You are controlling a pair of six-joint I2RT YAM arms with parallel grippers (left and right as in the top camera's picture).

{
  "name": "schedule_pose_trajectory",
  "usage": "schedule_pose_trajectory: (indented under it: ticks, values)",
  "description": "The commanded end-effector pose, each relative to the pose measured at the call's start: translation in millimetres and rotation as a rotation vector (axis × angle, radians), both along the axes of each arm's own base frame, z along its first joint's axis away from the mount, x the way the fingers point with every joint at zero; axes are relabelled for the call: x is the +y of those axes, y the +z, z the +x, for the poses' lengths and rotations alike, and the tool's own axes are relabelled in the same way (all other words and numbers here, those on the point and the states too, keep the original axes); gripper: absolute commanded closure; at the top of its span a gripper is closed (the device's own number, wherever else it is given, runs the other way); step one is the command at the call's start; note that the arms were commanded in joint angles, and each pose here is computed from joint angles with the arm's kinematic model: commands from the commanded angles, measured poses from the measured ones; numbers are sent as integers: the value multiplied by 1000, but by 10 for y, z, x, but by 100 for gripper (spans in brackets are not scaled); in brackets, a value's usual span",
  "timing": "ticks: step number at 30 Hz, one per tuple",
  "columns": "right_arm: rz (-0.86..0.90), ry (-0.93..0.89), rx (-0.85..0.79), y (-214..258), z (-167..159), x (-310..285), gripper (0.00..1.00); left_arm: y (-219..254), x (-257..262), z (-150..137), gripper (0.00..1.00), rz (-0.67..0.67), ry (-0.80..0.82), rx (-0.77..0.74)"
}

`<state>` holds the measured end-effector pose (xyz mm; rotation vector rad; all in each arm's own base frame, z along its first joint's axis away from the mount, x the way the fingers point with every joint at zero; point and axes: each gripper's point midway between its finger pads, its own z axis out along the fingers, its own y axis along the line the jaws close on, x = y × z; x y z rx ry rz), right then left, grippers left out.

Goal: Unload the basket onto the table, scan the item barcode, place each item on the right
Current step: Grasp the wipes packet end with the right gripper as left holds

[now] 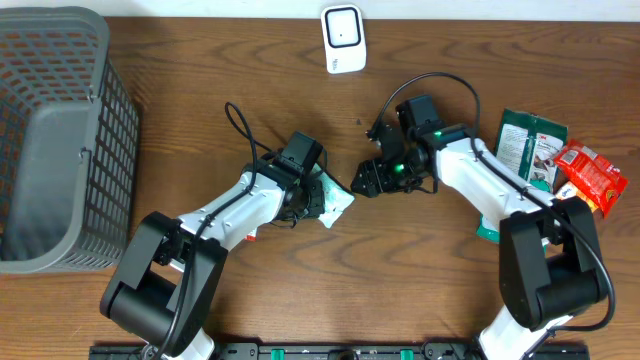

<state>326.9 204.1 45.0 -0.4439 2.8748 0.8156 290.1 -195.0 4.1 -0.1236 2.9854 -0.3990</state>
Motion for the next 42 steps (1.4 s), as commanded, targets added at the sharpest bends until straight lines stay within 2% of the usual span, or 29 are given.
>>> schedule_pose_trajectory:
  ticks: [1, 4, 7, 12, 21, 23, 36, 39, 42]
  values:
    - [59, 69, 49, -130, -133, 193, 35, -152, 172, -78, 75, 89, 18, 27]
    - [58, 81, 68, -271, -147, 241, 38, -152, 171, -76, 74, 89, 18, 26]
    - [131, 124, 85, -268, -197, 346, 46, -153, 177, -73, 74, 92, 19, 25]
    - [145, 129, 90, -281, -204, 369, 48, -153, 182, -70, 74, 95, 20, 23]
    - [167, 190, 93, -257, -338, 548, 58, -153, 182, -70, 74, 95, 20, 23]
    - [156, 208, 90, -270, -382, 594, 63, -153, 182, -70, 74, 95, 20, 23]
    - [154, 239, 51, -342, -420, 672, 68, -153, 182, -71, 74, 95, 20, 23]
    - [153, 241, 43, -343, -411, 679, 74, -153, 182, -71, 74, 95, 20, 23]
    - [134, 239, 34, -364, -397, 667, 85, -153, 182, -70, 74, 95, 20, 23]
